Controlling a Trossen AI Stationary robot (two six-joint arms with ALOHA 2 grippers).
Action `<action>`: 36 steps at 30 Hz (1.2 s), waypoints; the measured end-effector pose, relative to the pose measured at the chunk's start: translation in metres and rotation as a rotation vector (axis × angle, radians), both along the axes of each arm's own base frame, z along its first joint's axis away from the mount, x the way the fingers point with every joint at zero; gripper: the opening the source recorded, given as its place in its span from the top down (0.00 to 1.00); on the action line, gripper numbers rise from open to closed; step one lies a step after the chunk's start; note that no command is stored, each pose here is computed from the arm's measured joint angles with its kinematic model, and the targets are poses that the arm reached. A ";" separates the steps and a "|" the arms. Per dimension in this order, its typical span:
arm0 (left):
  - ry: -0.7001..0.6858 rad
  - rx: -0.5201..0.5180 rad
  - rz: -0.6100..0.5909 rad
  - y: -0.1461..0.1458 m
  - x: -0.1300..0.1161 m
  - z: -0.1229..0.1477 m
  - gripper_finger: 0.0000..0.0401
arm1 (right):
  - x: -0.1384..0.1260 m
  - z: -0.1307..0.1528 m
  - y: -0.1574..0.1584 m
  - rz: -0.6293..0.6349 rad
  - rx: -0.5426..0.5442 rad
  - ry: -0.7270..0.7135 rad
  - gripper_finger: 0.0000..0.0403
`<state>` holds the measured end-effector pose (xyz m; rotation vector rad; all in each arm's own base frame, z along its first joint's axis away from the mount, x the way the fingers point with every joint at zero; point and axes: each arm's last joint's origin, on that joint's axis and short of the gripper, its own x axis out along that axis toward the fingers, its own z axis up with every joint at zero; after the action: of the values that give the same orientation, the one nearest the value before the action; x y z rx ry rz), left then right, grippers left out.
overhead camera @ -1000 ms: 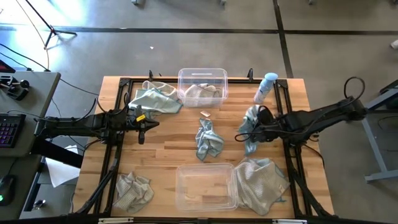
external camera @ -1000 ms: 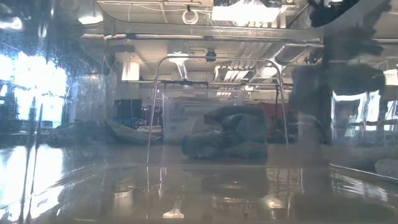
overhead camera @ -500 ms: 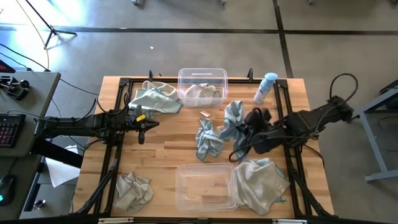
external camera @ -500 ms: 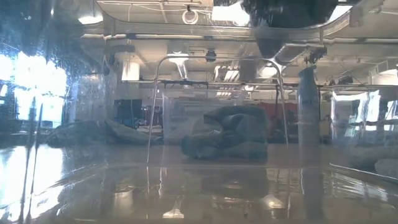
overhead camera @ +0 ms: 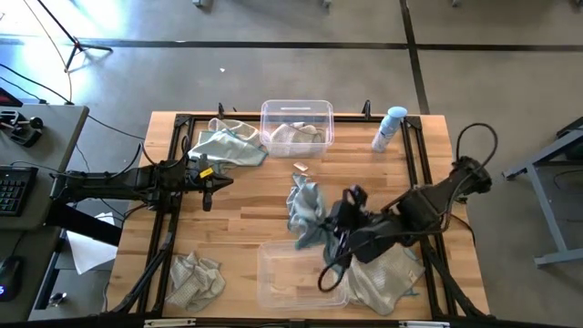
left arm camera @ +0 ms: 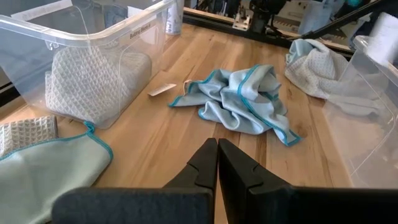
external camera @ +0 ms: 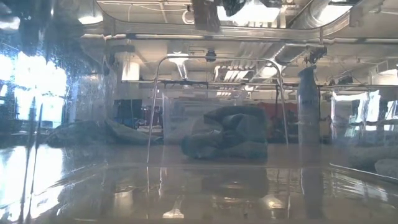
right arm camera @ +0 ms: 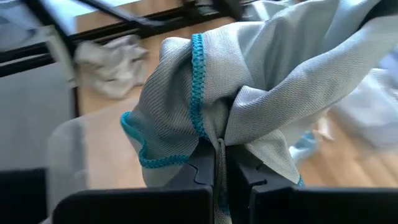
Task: Sort microfiber towel by color & place in baskets
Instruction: Put the middle right blue towel into the bottom transparent bin
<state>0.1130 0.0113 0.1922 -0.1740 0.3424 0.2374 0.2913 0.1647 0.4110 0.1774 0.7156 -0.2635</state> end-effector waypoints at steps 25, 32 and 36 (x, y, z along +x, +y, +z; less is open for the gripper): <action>-0.004 -0.023 0.008 0.000 0.000 0.000 1.00 | 0.060 -0.082 0.064 0.294 0.106 0.248 1.00; -0.004 -0.025 0.009 0.000 0.000 0.000 1.00 | 0.083 -0.118 0.061 0.309 0.121 0.355 1.00; -0.004 -0.025 0.009 0.000 0.000 0.000 1.00 | 0.088 -0.128 0.061 0.300 0.127 0.380 1.00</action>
<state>0.1129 0.0113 0.1921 -0.2007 0.3409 0.2418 0.3793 0.2257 0.2835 0.1396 1.1243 0.0392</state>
